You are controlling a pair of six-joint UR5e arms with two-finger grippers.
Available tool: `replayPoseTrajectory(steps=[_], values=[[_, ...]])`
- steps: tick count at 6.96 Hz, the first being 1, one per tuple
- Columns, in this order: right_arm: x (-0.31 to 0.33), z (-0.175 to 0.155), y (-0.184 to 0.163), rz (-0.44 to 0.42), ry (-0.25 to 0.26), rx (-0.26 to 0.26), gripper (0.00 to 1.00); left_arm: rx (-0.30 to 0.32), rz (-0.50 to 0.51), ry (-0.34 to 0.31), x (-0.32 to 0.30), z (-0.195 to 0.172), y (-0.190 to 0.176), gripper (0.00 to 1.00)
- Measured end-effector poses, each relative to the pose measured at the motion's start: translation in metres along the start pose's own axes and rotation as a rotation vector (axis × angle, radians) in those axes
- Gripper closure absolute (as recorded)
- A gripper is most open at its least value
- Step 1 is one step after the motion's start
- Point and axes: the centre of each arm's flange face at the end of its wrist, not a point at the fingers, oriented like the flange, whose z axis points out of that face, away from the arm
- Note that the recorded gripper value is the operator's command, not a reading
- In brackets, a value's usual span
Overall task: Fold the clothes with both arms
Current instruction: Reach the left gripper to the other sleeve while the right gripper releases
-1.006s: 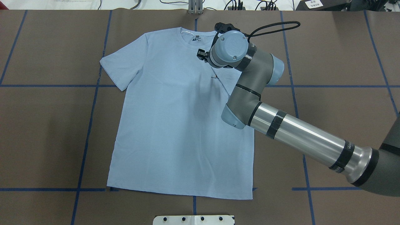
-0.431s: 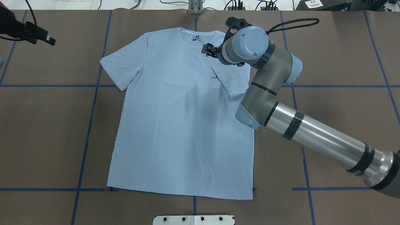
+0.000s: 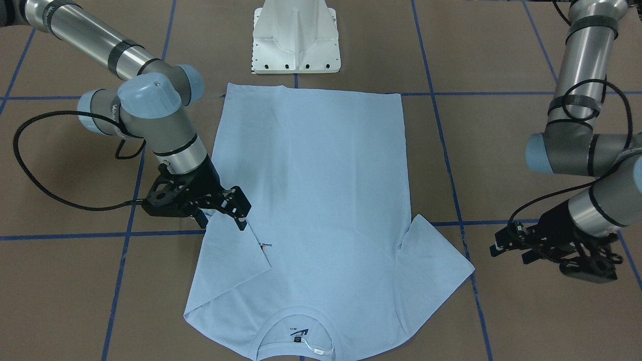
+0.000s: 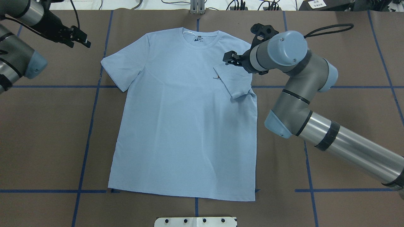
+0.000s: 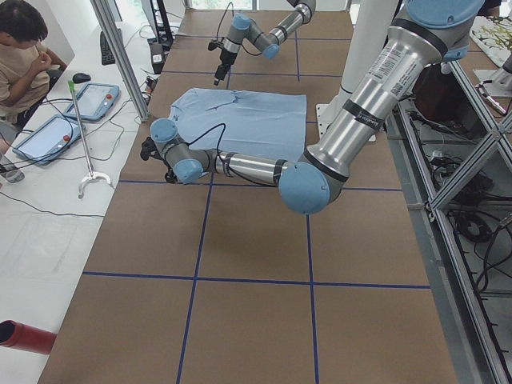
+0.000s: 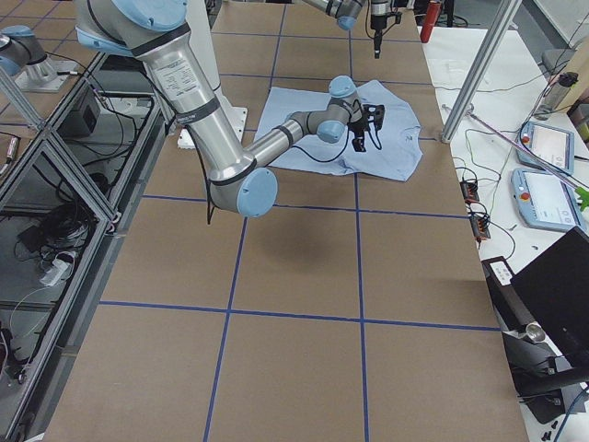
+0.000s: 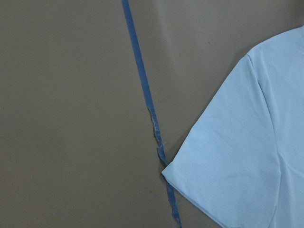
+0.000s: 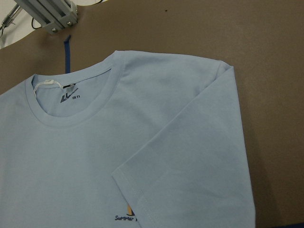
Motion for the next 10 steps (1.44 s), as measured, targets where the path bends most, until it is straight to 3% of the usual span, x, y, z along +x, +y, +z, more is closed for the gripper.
replayPoseTrajectory(steps=[4, 7, 8, 9, 10], values=[[0.027, -0.007, 0.001, -0.021, -0.039, 0.012, 0.00, 0.045, -0.046, -0.063, 0.014, 0.054, 0.009, 0.41], [0.040, 0.006, 0.002, -0.021, -0.015, 0.004, 0.00, 0.052, -0.049, -0.091, 0.023, 0.083, 0.020, 0.51], [0.042, 0.010, 0.002, -0.023, -0.007, 0.001, 0.00, 0.050, -0.051, -0.094, 0.023, 0.087, 0.020, 0.92], [0.043, 0.011, 0.001, -0.026, -0.008, 0.001, 0.00, 0.049, -0.052, -0.094, 0.024, 0.089, 0.020, 1.00], [0.042, 0.010, 0.001, -0.028, -0.014, 0.002, 0.00, 0.050, -0.051, -0.093, 0.027, 0.090, 0.018, 1.00]])
